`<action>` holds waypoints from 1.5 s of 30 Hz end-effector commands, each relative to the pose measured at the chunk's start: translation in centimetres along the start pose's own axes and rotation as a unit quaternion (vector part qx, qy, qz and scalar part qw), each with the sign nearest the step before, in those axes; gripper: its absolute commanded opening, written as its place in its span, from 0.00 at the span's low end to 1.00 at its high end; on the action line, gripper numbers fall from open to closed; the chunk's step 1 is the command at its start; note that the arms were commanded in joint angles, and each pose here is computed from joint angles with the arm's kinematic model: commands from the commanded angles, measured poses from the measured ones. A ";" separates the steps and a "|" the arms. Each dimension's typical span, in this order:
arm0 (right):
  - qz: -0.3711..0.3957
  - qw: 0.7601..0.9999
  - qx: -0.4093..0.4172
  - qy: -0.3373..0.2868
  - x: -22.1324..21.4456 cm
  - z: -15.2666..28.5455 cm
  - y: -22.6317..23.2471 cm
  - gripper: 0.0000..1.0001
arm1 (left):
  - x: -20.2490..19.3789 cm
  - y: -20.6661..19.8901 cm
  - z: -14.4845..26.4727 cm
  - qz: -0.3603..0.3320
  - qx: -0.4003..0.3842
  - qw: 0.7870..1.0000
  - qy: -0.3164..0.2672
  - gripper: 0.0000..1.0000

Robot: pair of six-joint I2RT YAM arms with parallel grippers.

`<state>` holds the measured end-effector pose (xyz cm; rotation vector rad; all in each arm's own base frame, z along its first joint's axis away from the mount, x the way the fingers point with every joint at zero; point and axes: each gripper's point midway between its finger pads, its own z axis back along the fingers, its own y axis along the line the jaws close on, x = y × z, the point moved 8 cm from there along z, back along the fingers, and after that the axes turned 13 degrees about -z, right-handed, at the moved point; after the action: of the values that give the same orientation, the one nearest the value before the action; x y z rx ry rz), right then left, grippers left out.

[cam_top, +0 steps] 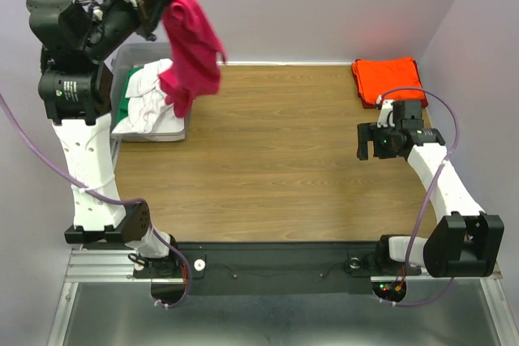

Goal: Fold and stack the t-shirts
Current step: Grab the tshirt from the pile, then move the tshirt to the center of the board

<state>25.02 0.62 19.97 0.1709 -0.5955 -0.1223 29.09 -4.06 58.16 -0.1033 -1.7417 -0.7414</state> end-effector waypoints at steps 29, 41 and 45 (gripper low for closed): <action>0.044 0.981 0.160 0.101 -1.9 -1.7 2.1 0.86 | -28.5 -8.4 4.9 0.099 -0.233 0.925 0.284 0.80; 0.161 0.933 0.159 0.281 -7.6 -7.0 8.0 0.78 | -32.7 -25.2 6.4 -0.020 -0.431 0.845 0.315 0.84; 0.156 0.921 0.149 0.324 -9.0 -8.8 8.3 0.73 | -33.5 -29.9 7.2 -0.064 -0.484 0.814 0.316 0.85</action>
<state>22.82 11.14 10.40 0.4215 -0.0114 0.3325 21.21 -11.69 15.57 -0.4488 -0.5822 -1.3812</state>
